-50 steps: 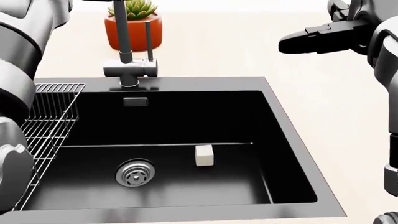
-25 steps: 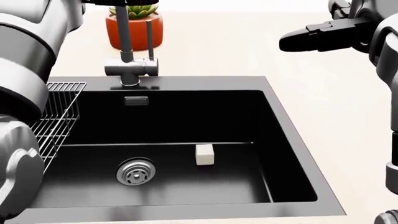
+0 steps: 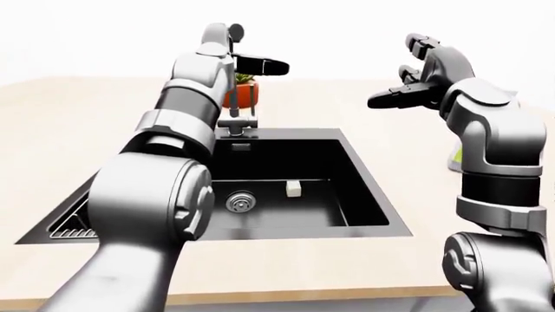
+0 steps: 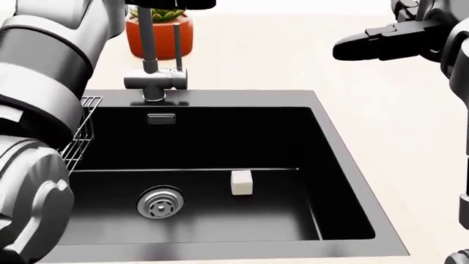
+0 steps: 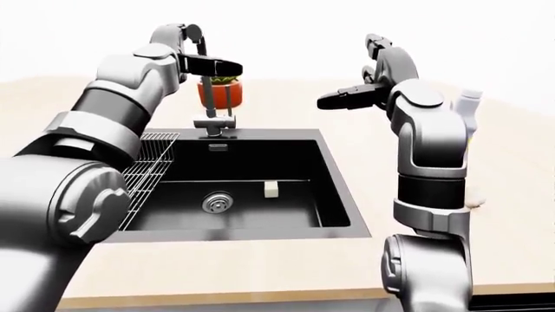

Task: Turn the sink spout to the right.

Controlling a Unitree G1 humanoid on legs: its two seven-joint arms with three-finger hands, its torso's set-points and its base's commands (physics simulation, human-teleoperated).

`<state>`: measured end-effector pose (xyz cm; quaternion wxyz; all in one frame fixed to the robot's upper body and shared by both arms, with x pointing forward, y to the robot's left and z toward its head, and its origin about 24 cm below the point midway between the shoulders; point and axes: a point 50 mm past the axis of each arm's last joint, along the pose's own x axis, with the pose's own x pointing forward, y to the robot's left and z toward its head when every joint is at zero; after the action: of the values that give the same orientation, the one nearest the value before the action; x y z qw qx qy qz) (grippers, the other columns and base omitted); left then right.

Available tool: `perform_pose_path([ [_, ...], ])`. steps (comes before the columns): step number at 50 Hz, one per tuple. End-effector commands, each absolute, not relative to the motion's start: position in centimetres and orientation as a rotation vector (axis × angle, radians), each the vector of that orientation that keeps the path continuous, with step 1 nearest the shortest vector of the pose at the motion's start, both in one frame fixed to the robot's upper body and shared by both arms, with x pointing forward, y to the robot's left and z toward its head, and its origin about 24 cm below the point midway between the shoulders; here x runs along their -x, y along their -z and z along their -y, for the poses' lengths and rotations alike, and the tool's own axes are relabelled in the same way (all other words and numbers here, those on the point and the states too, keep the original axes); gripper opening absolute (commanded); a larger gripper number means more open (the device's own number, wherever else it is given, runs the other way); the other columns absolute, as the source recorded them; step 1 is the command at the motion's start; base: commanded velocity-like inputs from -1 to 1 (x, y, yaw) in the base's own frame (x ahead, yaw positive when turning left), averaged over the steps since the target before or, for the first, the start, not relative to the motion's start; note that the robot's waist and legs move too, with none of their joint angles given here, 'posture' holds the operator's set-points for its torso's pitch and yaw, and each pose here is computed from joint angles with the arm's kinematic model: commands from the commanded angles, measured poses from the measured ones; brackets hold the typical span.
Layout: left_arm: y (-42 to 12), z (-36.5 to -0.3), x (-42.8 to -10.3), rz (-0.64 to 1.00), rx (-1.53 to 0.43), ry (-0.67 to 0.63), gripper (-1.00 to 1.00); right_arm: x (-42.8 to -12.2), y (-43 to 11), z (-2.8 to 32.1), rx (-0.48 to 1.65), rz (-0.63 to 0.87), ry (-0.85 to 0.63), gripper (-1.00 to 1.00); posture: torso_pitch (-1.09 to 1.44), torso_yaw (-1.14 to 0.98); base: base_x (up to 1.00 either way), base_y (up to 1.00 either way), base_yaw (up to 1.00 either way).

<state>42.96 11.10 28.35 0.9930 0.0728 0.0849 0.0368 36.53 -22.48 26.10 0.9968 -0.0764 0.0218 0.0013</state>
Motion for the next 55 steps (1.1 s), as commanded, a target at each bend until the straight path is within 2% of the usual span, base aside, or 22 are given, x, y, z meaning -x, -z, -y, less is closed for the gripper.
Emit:
perform_pose_path([
  [1, -31.4, -10.8, -42.7, -0.054, -0.141, -0.075, 1.0, -36.1, -27.9, 22.5, 0.165, 0.047, 0.005, 1.0, -0.36, 0.0, 0.0, 0.0, 0.0],
  [55, -31.2, -6.4, -42.1, -0.047, -0.181, 0.019, 1.0, -35.8, -28.7, 22.7, 0.163, 0.054, 0.011, 1.0, -0.36, 0.0, 0.0, 0.0, 0.0],
])
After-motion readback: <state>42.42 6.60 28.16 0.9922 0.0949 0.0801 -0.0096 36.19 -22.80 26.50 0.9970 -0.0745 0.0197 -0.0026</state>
